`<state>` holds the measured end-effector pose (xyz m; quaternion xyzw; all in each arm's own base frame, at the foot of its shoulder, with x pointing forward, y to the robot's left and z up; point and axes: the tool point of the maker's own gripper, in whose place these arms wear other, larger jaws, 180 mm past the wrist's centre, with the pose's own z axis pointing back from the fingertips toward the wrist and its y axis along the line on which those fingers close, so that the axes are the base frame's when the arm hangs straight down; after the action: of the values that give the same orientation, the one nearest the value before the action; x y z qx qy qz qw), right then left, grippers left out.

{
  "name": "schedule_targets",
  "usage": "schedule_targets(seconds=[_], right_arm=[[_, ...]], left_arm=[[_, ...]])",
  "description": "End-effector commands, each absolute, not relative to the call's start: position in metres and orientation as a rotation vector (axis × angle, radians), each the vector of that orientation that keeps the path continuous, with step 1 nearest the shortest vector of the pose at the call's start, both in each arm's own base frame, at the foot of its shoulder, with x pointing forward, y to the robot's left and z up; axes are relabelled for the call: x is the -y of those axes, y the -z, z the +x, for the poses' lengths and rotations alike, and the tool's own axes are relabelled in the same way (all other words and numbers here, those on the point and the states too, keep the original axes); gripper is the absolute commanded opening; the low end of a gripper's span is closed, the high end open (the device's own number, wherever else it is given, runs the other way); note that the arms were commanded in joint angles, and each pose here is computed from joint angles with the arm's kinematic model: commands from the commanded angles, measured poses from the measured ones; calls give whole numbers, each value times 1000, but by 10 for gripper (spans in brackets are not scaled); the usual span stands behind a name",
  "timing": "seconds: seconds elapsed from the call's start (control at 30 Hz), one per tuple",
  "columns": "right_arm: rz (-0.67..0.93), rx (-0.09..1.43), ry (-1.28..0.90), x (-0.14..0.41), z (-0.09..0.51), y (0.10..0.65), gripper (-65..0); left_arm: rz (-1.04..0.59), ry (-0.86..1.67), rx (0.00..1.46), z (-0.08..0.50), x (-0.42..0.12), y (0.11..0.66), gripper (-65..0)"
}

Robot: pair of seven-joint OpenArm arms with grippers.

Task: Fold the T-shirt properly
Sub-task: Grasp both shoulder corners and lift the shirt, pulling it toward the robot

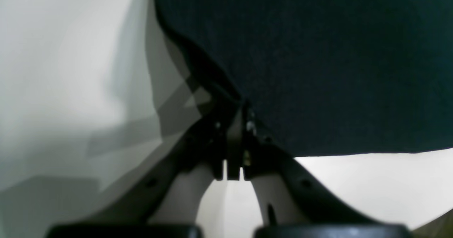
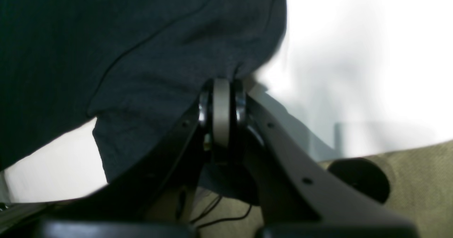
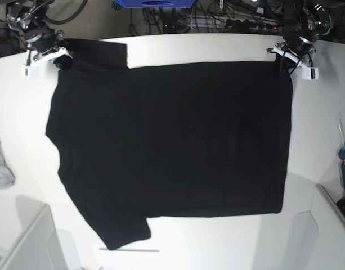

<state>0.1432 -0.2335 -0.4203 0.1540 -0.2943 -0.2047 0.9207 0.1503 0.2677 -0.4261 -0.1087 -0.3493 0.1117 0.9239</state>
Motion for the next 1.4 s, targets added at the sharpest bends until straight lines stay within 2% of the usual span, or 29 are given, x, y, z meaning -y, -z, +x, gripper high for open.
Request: schedule_targets(seconds=[0.0,0.47,0.67,1.1,1.37], right_arm=[[308,629,407,237,143,413,-650],[265,579,387,224,95,398,-650],[262,592,381,218,92,390,-650],[273,739,332,218,146,363,-650],[292,784,272,218,191,347,-650]], left_arm=[[-195,-206,707,145,-272,421,-650],[-155,-115,637,96,-263,401,-650],[-145,-83,632,88,-259,391,-650],[-140,-22,749,123,-248,361,-650],[-134,-172,840,153,-248,357,-650]])
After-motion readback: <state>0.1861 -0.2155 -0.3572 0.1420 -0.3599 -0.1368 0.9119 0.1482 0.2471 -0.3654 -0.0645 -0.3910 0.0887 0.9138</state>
